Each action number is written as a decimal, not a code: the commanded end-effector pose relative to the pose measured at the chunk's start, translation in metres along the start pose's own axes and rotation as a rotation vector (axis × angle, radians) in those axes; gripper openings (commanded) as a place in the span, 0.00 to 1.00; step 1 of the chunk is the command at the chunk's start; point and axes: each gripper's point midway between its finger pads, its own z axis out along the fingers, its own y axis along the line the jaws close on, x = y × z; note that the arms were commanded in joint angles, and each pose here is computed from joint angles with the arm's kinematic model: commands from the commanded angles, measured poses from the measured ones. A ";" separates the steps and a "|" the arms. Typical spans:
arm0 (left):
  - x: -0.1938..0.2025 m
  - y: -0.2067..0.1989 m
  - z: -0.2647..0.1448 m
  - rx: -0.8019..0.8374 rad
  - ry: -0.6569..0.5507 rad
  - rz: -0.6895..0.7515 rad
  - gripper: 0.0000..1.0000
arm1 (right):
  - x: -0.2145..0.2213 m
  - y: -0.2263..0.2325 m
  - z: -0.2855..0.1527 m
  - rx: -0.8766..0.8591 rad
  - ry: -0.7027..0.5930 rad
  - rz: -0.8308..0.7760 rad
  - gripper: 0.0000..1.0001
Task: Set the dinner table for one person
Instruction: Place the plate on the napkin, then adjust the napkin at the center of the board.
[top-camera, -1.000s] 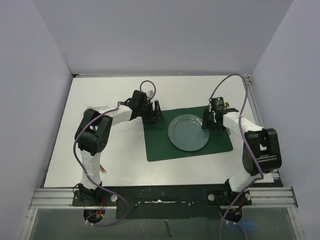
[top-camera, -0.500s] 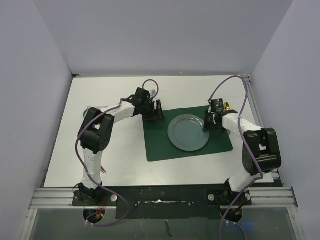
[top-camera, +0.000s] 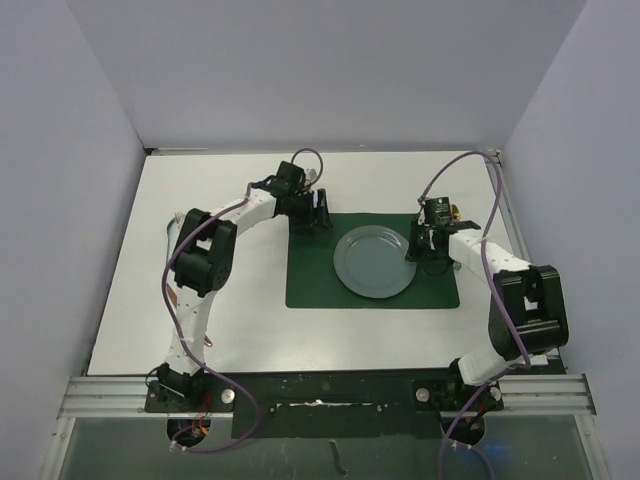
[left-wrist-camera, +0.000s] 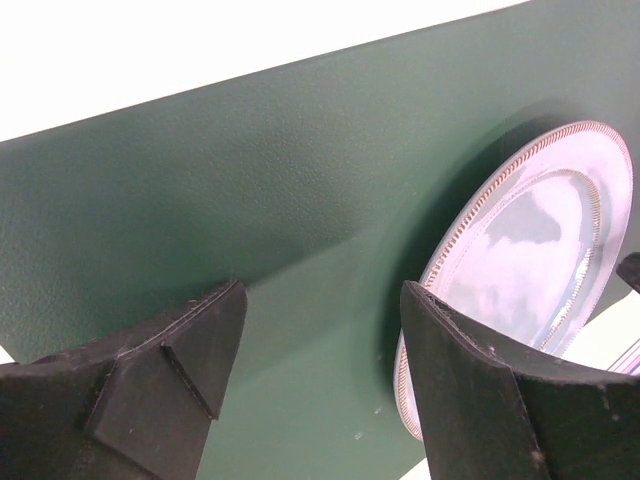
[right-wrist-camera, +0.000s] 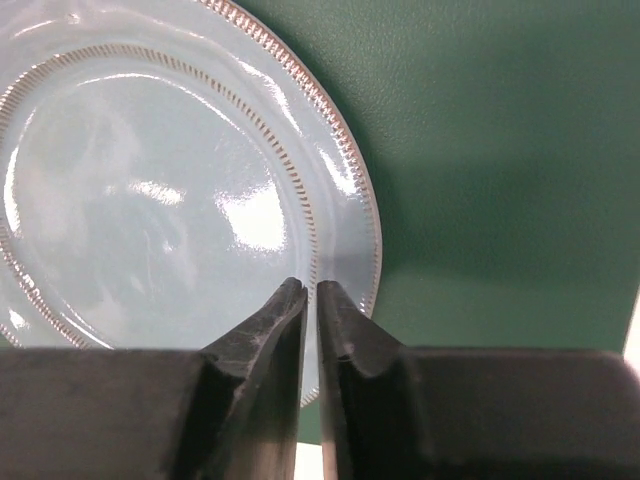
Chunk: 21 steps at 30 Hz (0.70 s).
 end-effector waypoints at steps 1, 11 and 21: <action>0.036 0.112 0.018 -0.315 0.103 -0.039 0.69 | -0.024 0.003 -0.024 -0.003 -0.095 -0.005 0.15; 0.032 0.145 -0.002 -0.406 0.092 -0.062 0.69 | -0.019 0.000 -0.007 0.011 -0.057 -0.001 0.24; 0.030 0.153 -0.012 -0.424 0.086 -0.071 0.69 | -0.019 0.003 0.006 -0.004 -0.036 0.000 0.24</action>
